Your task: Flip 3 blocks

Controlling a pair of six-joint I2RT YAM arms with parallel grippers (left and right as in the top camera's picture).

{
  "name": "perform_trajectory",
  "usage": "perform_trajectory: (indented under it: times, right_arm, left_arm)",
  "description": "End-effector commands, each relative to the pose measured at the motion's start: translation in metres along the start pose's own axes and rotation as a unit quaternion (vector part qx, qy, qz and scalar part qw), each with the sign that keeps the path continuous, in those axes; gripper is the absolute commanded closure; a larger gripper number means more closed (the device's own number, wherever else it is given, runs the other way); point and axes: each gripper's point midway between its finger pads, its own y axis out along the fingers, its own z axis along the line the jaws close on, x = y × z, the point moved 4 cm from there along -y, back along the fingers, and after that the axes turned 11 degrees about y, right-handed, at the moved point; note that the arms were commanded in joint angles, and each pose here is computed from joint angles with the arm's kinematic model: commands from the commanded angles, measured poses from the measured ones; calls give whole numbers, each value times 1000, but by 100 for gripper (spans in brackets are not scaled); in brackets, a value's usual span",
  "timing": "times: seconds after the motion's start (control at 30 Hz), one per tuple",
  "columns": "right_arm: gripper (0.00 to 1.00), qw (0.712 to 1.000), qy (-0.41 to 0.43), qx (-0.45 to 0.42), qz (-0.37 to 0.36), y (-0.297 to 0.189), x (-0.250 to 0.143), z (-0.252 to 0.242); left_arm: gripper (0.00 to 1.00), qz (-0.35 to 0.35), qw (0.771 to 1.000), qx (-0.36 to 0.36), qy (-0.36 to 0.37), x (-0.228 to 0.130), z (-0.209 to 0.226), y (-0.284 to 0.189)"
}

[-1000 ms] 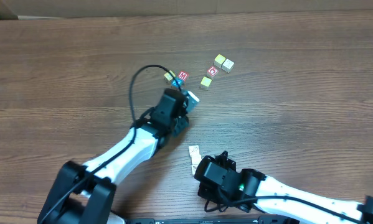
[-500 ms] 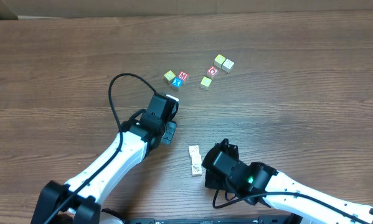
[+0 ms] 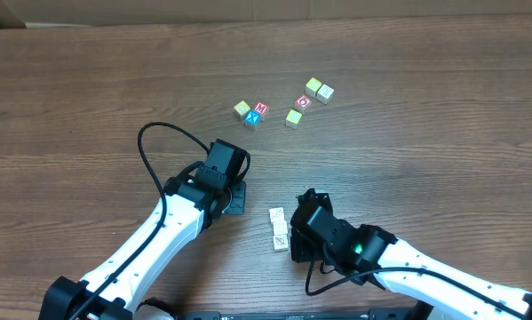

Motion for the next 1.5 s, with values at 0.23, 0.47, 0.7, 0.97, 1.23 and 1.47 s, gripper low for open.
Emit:
perform_trajectory:
  times: [0.23, 0.47, 0.7, 0.97, 1.23, 1.47]
  right_arm:
    - [96, 1000, -12, -7, -3, 18, 5, 3]
    - [96, 1000, 2, -3, -30, 18, 19, 2]
    - [96, 999, 9, -10, -30, 25, 23, -1]
    - [96, 999, 9, -8, -29, 28, 23, -1]
    - [96, 1000, 5, -4, -27, 28, 22, 1]
    - [96, 1000, 5, 3, -24, 28, 22, 3]
  left_arm:
    - [96, -3, 999, -24, -23, 3, -5, -7]
    - [96, -2, 999, -24, -23, 2, -5, -7]
    - [96, 1, 999, -24, -23, 1, -5, -7]
    - [96, 1, 999, -24, -23, 1, -5, -7]
    - [96, 1, 999, -23, -23, 1, -5, -7]
    - [96, 1, 999, -23, -23, 1, -5, -7]
